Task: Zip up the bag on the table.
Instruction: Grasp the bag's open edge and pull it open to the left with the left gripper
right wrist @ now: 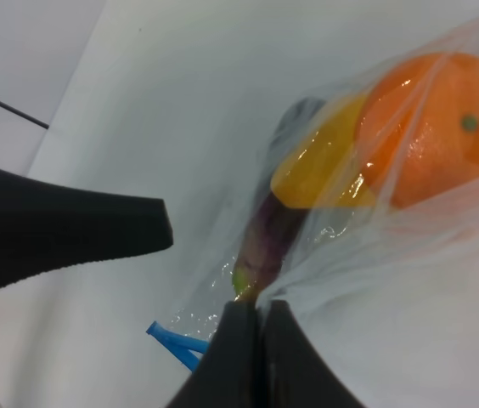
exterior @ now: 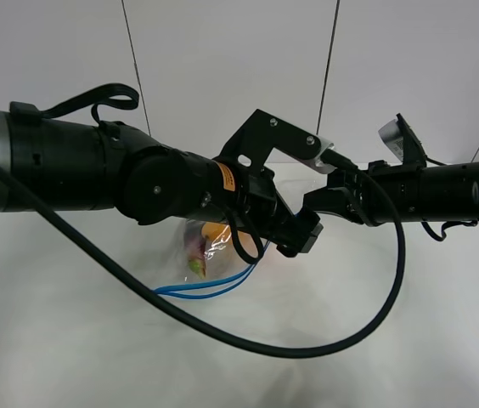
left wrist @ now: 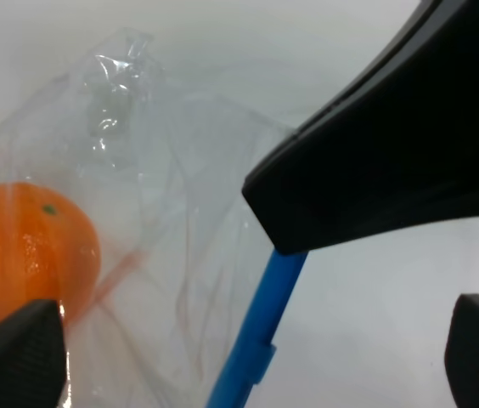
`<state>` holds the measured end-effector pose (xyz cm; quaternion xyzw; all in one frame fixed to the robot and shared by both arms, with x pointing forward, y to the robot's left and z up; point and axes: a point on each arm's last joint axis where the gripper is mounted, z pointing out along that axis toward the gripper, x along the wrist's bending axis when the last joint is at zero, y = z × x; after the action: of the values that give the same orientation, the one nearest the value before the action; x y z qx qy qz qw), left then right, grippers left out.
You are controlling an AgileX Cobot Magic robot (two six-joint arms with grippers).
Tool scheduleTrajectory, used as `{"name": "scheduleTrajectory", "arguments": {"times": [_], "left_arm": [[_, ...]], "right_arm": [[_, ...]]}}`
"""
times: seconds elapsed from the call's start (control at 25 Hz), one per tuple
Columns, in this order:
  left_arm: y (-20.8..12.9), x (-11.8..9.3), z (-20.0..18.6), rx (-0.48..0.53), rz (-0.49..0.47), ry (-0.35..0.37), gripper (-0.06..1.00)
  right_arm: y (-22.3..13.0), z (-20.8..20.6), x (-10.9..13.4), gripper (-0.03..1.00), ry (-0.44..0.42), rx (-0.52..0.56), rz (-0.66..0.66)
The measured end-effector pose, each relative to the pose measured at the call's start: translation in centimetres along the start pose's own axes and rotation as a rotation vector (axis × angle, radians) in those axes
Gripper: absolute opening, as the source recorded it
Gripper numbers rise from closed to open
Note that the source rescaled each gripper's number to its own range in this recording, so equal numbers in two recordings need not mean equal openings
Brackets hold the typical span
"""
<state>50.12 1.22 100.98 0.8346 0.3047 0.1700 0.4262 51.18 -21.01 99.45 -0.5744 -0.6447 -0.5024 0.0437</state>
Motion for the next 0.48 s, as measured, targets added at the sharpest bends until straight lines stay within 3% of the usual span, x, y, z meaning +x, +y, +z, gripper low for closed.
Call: {"name": "scheduleTrajectory", "arguments": {"times": [0.48], "left_arm": [[0.07,0.01,0.0,-0.008,0.007,0.001,1.0]], "right_arm": [[0.08,-0.01,0.34,0.0,0.038,-0.009,-0.006]]}}
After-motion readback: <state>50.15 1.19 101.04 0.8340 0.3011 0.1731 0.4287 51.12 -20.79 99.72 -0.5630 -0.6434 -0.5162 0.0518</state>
